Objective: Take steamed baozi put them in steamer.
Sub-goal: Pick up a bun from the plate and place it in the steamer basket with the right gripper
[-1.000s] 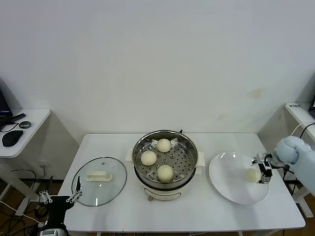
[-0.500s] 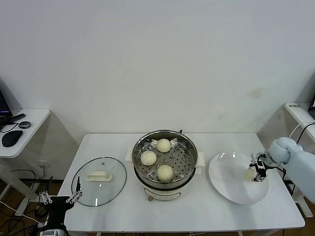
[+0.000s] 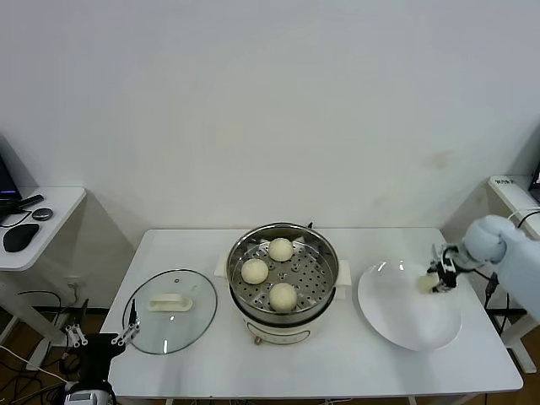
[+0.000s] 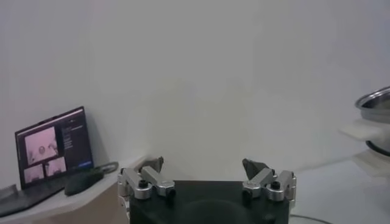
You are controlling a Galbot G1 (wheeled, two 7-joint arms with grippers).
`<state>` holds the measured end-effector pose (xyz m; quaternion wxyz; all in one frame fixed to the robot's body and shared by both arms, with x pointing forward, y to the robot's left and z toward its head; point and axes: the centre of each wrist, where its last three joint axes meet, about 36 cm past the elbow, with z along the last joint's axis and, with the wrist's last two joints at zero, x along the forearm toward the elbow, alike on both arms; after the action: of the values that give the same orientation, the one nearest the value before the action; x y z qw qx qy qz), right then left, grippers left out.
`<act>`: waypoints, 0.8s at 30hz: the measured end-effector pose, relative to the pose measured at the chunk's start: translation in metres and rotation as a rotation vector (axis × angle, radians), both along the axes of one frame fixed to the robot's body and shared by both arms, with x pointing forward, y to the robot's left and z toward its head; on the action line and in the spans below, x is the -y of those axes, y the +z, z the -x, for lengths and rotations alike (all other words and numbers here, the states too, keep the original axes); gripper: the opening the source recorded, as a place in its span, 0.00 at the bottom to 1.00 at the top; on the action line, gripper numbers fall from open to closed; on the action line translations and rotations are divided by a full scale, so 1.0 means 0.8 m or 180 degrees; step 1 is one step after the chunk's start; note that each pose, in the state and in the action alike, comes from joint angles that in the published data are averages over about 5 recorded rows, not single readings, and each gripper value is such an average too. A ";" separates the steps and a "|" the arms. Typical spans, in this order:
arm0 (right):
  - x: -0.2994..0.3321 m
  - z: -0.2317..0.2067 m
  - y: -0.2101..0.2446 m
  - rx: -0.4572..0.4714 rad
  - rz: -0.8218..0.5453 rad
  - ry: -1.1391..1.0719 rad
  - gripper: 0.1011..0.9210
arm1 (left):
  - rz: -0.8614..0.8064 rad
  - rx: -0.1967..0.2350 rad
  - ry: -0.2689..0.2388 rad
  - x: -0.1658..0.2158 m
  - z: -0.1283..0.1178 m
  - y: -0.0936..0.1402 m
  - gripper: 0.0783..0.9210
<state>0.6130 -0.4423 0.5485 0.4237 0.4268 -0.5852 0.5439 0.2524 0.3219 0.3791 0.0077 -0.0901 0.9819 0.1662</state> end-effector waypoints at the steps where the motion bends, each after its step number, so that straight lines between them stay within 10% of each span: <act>1: -0.010 -0.002 0.015 0.0035 -0.0033 0.0037 0.44 | 0.0003 0.0002 -0.0003 0.000 -0.001 0.000 0.88; 12: -0.166 0.006 0.163 0.0288 -0.0443 0.0543 0.40 | 0.0039 0.0010 -0.0059 0.005 -0.013 -0.005 0.88; 24: -0.316 0.039 0.166 -0.0014 -0.0581 0.0623 0.41 | 0.0063 0.0016 -0.0037 0.005 -0.017 -0.010 0.88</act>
<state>0.5819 -0.1897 0.6812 0.3294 0.5198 -0.5869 0.5262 0.2663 0.3178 0.3714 0.0103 -0.0849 0.9840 0.1561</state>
